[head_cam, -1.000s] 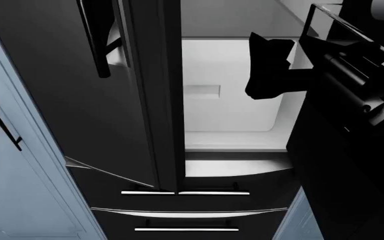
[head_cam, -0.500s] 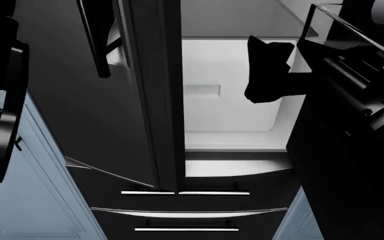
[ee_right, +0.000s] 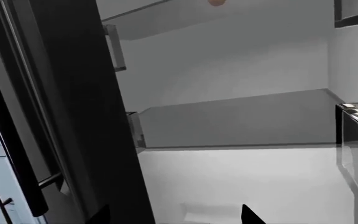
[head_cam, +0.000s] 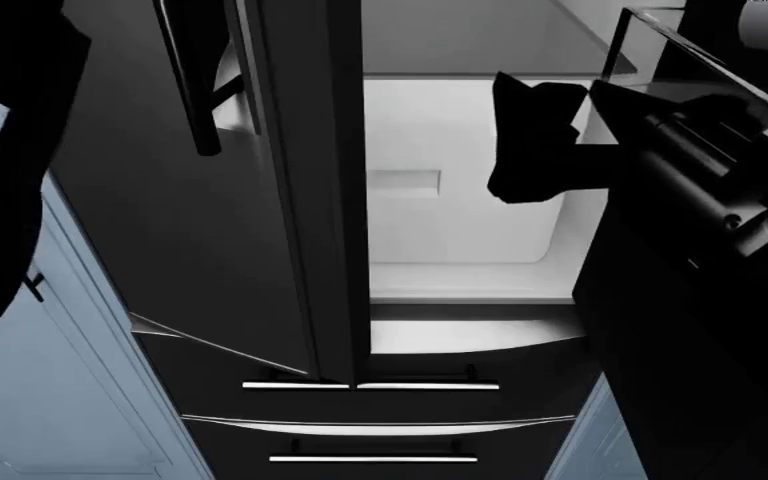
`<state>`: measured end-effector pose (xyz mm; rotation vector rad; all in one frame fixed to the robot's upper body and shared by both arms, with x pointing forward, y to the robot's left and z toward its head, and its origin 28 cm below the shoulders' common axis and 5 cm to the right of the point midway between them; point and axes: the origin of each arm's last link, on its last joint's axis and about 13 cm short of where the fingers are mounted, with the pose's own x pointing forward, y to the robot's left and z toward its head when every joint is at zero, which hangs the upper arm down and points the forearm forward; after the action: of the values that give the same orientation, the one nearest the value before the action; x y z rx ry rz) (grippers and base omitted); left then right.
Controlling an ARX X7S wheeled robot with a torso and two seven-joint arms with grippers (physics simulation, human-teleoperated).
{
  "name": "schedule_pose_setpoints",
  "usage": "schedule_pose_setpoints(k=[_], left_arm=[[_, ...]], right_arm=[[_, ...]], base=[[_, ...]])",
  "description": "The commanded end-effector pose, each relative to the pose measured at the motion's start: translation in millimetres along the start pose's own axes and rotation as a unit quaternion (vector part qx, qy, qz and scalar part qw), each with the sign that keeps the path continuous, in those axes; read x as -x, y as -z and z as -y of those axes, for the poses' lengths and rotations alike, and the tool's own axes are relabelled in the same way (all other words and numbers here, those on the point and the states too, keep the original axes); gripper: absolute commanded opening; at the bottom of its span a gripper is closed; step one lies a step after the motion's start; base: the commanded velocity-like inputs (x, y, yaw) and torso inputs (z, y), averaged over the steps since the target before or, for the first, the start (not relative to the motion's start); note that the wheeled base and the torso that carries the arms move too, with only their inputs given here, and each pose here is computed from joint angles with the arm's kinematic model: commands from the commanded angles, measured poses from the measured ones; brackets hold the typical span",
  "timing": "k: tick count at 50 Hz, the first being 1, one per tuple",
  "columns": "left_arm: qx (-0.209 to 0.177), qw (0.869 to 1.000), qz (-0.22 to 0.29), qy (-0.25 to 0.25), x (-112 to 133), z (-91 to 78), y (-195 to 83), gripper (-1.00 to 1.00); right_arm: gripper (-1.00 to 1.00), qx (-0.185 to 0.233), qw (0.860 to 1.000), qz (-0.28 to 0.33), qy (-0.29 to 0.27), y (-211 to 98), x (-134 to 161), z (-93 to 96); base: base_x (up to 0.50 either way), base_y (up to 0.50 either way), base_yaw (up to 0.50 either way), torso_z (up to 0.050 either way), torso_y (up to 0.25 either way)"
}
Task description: Open the fridge doors
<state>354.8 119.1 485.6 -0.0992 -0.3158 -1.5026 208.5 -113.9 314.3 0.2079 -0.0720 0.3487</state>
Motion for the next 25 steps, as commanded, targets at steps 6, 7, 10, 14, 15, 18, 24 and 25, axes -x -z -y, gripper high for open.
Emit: schedule_pose_setpoints(k=[6, 7, 10, 14, 15, 18, 24, 25], left_arm=[[0.017, 0.995, 0.003, -0.100, 4.7, -6.9, 2.6, 1.00], [0.020, 0.993, 0.008, -0.112, 5.1, -7.1, 2.5, 1.00], [0.030, 0.989, 0.020, -0.140, 6.6, -8.0, 2.4, 1.00], [0.034, 0.986, 0.033, -0.163, 8.5, -9.5, 2.0, 1.00], [0.035, 0.985, 0.035, -0.166, 8.6, -9.7, 2.0, 1.00], [0.040, 0.984, 0.040, -0.171, 8.5, -10.0, 2.8, 1.00], [0.048, 0.981, 0.051, -0.181, 8.1, -10.4, 4.2, 1.00], [0.048, 0.981, 0.052, -0.183, 7.9, -10.5, 4.3, 1.00]], right_arm=[[1.00, -0.005, 1.000, -0.002, -0.004, 1.6, 3.0, -2.0], [1.00, -0.005, 1.000, -0.002, -0.005, 1.7, 3.2, -2.1], [1.00, -0.006, 1.000, -0.003, -0.006, 2.0, 3.3, -2.2], [1.00, -0.007, 1.000, -0.004, -0.007, 2.1, 2.9, -1.9], [1.00, -0.007, 1.000, -0.004, -0.007, 2.2, 2.8, -1.9], [1.00, -0.008, 1.000, -0.004, -0.007, 2.3, 3.0, -2.0], [1.00, -0.010, 1.000, -0.005, -0.009, 2.5, 3.5, -2.2], [1.00, -0.010, 1.000, -0.005, -0.009, 2.5, 3.5, -2.3]], base=[[0.00, 0.00, 0.00, 0.000, 0.000], [0.00, 0.00, 0.00, 0.000, 0.000], [0.00, 0.00, 0.00, 0.000, 0.000], [0.00, 0.00, 0.00, 0.000, 0.000], [0.00, 0.00, 0.00, 0.000, 0.000], [0.00, 0.00, 0.00, 0.000, 0.000], [0.00, 0.00, 0.00, 0.000, 0.000], [0.00, 0.00, 0.00, 0.000, 0.000]])
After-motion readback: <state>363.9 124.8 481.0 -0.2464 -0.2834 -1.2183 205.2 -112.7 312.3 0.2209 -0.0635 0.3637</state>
